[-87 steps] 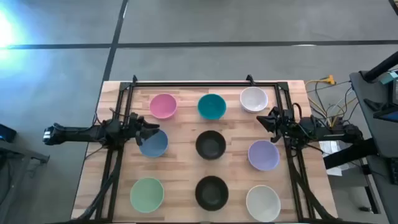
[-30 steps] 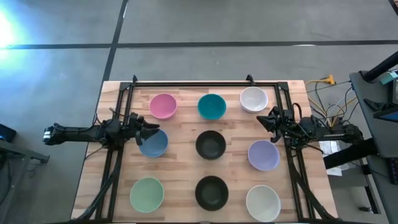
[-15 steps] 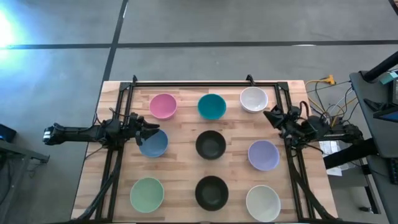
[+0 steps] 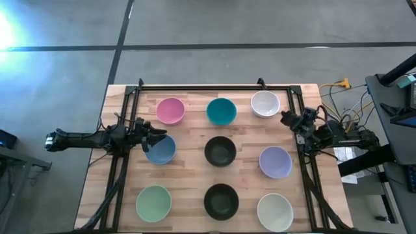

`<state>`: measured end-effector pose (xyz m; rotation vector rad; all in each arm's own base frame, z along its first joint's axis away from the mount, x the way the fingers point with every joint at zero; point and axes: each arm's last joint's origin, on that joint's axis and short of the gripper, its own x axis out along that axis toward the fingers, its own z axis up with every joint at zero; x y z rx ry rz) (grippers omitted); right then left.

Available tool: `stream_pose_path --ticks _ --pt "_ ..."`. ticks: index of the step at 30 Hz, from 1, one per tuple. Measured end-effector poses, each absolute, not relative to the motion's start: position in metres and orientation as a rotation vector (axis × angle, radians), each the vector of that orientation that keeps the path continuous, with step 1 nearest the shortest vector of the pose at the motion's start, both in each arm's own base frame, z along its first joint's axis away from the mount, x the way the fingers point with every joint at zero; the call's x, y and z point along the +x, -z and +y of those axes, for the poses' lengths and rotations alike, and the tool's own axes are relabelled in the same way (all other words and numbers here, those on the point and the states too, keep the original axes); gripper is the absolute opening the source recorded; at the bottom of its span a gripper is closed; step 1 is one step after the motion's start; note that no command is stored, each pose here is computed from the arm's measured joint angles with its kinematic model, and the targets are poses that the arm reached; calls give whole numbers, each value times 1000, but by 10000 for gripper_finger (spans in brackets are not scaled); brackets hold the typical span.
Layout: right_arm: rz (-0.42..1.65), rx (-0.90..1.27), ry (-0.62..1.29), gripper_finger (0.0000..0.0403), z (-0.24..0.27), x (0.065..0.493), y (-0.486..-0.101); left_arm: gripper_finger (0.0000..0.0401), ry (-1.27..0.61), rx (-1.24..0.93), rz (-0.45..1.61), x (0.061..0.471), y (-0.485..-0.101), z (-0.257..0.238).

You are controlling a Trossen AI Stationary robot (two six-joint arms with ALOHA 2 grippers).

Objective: Nest bowls inside each other
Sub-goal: Stack the top white bowl on the top black bowl

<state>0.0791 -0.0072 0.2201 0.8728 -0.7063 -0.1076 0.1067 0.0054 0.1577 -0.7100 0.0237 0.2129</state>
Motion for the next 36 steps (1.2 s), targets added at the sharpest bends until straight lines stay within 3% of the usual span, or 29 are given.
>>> stream_pose_path --ticks 5,10,14,17,24,27,31,36 --pt "-875 889 197 9 -11 69 -229 159 -436 -618 -86 105 -162 12" --pt "-949 915 206 9 -12 64 -234 159 -548 -1000 -535 99 -186 19" --pt "-1024 955 263 9 -15 61 -237 159 -777 -1128 -912 84 -202 26" --pt "-1034 945 368 9 -16 60 -245 159 -805 -1185 -1063 76 -211 27" --pt "-926 743 535 9 -17 71 -274 159 -846 -1056 -1062 69 -220 27" --pt "-843 624 593 9 -16 84 -287 159 -880 -1113 -1113 66 -223 27" --pt "-746 451 639 9 -14 104 -310 159 -693 -1112 -1119 69 -248 26" --pt "-706 346 644 9 -12 129 -346 159 -411 -939 -1004 89 -306 20"
